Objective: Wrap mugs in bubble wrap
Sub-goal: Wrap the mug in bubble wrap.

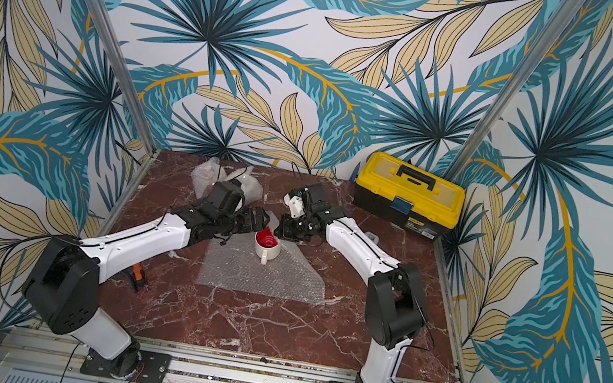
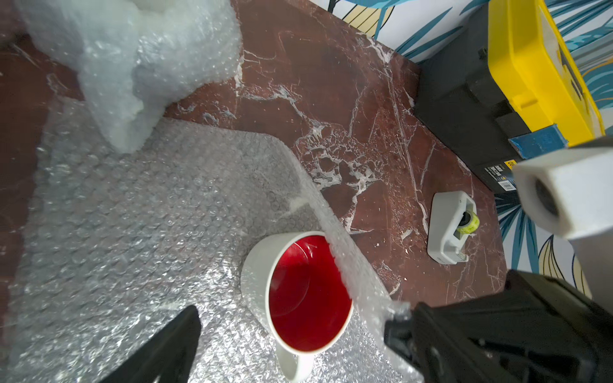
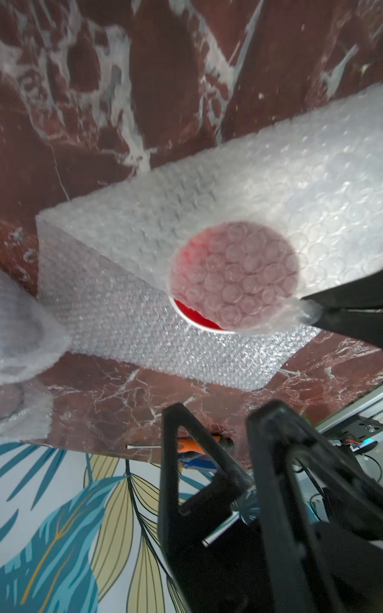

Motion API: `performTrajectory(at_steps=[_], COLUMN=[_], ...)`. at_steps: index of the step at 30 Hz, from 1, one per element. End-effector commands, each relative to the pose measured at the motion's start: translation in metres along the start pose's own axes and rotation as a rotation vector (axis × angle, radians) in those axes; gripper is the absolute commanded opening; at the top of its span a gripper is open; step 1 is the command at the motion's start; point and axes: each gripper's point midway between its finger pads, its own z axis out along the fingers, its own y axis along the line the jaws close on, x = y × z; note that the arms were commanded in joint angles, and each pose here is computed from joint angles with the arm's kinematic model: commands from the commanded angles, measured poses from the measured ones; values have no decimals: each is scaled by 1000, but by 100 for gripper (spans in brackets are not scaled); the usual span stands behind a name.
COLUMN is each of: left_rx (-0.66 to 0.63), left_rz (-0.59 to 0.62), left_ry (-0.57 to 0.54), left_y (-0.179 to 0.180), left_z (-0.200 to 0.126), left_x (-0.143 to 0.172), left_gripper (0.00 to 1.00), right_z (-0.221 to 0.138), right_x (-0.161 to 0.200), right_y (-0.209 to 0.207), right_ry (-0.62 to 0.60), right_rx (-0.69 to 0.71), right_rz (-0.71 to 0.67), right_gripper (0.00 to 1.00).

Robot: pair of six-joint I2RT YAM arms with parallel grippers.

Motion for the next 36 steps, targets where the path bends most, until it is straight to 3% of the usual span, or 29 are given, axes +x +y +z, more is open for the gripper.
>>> performTrajectory(at_steps=[1, 7, 14, 26, 30, 36], left_rx=[-16, -29, -50, -89, -107, -136], left_rz=[-24, -45, -54, -65, -70, -83], left_ry=[-18, 10, 59, 139, 164, 199], left_y=[6, 15, 25, 42, 49, 60], left_z=[-4, 5, 23, 49, 58, 67], left_x=[-5, 2, 16, 40, 48, 60], left_gripper=[100, 100, 91, 84, 84, 85], right_z=[8, 28, 47, 56, 54, 33], right_x=[6, 18, 32, 37, 35, 28], right_y=[12, 10, -1, -8, -6, 3], right_ry=[17, 62, 93, 95, 87, 35], right_rx=[-60, -67, -53, -49, -56, -50], right_rz=[6, 15, 30, 46, 44, 5], right_gripper=[0, 0, 0, 1, 7, 32])
